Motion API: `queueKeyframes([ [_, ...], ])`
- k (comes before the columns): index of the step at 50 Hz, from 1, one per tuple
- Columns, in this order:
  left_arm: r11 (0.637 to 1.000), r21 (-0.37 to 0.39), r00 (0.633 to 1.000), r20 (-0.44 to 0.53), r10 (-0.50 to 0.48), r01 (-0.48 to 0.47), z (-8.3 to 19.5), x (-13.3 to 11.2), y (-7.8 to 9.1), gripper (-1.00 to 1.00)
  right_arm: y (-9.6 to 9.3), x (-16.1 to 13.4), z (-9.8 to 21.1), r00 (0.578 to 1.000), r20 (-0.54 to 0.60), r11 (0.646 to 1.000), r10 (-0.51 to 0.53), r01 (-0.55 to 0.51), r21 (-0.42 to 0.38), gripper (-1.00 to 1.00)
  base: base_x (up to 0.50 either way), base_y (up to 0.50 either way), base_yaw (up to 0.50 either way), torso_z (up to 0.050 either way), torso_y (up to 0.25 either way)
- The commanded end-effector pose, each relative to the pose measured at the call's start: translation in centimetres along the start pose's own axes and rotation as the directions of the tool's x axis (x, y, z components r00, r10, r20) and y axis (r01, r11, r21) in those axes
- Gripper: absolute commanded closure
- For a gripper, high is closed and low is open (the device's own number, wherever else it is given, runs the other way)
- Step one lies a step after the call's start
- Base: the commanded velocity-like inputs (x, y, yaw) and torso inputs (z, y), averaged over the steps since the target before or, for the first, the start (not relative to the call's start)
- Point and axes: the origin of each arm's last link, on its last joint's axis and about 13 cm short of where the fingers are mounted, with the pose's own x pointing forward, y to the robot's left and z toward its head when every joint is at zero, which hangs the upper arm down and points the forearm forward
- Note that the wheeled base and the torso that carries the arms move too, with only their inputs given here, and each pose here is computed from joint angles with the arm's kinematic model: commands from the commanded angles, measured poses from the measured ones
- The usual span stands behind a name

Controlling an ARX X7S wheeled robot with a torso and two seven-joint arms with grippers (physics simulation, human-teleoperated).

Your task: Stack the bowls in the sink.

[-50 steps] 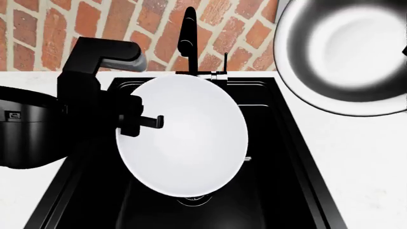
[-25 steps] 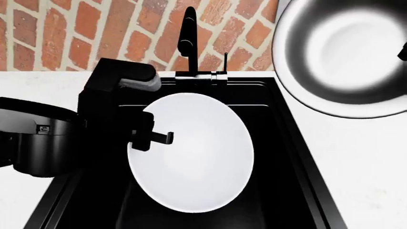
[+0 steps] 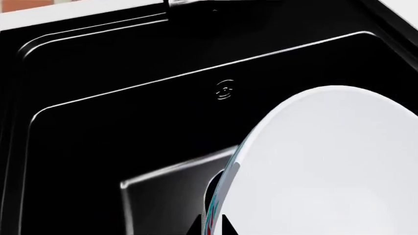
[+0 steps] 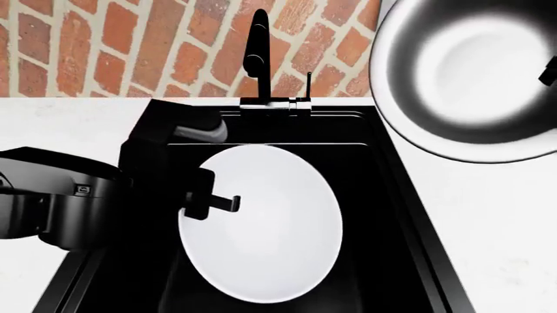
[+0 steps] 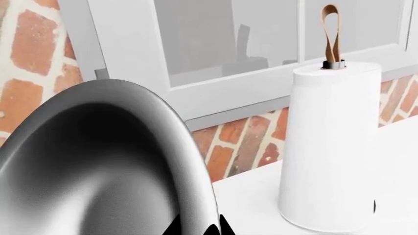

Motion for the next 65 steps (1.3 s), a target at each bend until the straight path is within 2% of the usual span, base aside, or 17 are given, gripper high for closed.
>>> queueKeyframes([
  [1,1.000,0.003,1.000,-0.010,0.003,-0.003,-0.2,0.6,-0.1,1.00,-0.1,0.1,0.2,1.000,0.025,1.000,-0.001,0.001,0.013,1.00,0.00,0.00,0.00,0.000,0.000],
  [28,0.999,0.046,0.997,-0.081,-0.019,0.022,-1.1,2.2,-1.0,1.00,-0.4,0.0,-0.1,1.000,0.020,1.000,-0.004,0.004,0.023,1.00,0.00,0.00,0.00,0.000,0.001],
  [65,0.997,0.071,0.992,-0.124,-0.025,0.034,-2.1,3.2,-1.4,1.00,-0.5,0.0,-0.4,1.000,0.016,1.000,-0.002,0.002,0.028,1.00,0.00,0.00,0.00,0.000,0.001],
])
